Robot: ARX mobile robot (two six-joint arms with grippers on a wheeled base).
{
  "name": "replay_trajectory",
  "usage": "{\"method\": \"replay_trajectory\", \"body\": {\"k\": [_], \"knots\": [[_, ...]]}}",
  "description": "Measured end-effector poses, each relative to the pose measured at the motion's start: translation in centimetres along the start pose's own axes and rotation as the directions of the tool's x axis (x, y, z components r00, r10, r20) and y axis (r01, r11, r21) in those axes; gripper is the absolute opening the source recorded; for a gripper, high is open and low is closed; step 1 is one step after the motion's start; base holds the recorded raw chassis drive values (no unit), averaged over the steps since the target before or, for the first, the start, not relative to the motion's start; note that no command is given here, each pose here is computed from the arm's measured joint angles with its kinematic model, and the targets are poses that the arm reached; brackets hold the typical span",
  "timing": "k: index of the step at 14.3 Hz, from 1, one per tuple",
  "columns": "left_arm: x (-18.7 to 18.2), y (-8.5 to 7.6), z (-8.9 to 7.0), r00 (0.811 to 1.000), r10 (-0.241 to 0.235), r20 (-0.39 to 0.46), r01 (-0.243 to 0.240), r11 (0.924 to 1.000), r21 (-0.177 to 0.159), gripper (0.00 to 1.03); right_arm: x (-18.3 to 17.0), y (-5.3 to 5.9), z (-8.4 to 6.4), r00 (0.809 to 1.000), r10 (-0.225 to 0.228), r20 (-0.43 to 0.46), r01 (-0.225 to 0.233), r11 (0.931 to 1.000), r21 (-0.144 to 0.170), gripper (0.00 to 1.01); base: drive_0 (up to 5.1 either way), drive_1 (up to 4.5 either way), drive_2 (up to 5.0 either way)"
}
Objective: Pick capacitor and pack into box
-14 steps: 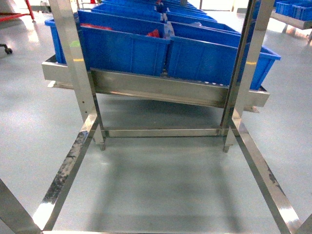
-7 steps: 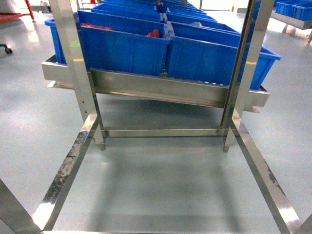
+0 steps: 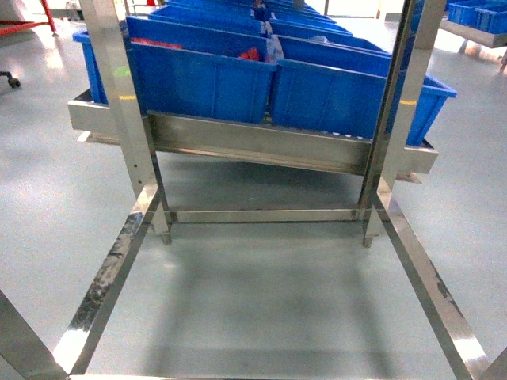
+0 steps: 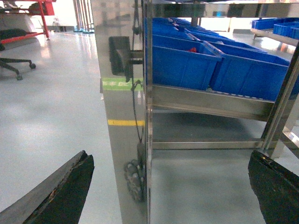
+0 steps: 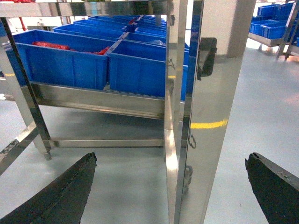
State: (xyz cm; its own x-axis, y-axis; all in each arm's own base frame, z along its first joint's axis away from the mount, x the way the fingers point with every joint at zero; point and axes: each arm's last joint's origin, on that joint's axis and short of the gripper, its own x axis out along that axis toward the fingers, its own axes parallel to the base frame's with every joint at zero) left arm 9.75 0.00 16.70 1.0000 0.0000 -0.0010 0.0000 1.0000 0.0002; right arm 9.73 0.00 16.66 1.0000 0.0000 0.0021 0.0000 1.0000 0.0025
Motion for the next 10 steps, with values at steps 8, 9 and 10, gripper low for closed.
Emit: {"method": "replay_trajectory", "body": {"k": [8,9,10], "knots": [[0.0,0.0,-0.04,1.0,0.0,-0.004,0.0,1.0,0.0,0.98,0.0,0.0,-0.03,1.0,0.0,-0.003,0.0,1.0,0.0,0.98,0.0,0.0,0.0],[0.0,-0.01,-0.04,1.0,-0.002,-0.004,0.002,1.0,0.0,0.98,0.0,0.0,-0.02,1.0,0.0,-0.002,0.0,1.0,0.0,0.98,0.0,0.0,0.0],[0.0,-0.01,-0.03,1.0,-0.002,-0.003,0.002,1.0,0.0,0.98,0.0,0.0,0.0,1.0,0.0,0.0,0.0,1.0,0.0,0.98,0.0,0.0,0.0]]}}
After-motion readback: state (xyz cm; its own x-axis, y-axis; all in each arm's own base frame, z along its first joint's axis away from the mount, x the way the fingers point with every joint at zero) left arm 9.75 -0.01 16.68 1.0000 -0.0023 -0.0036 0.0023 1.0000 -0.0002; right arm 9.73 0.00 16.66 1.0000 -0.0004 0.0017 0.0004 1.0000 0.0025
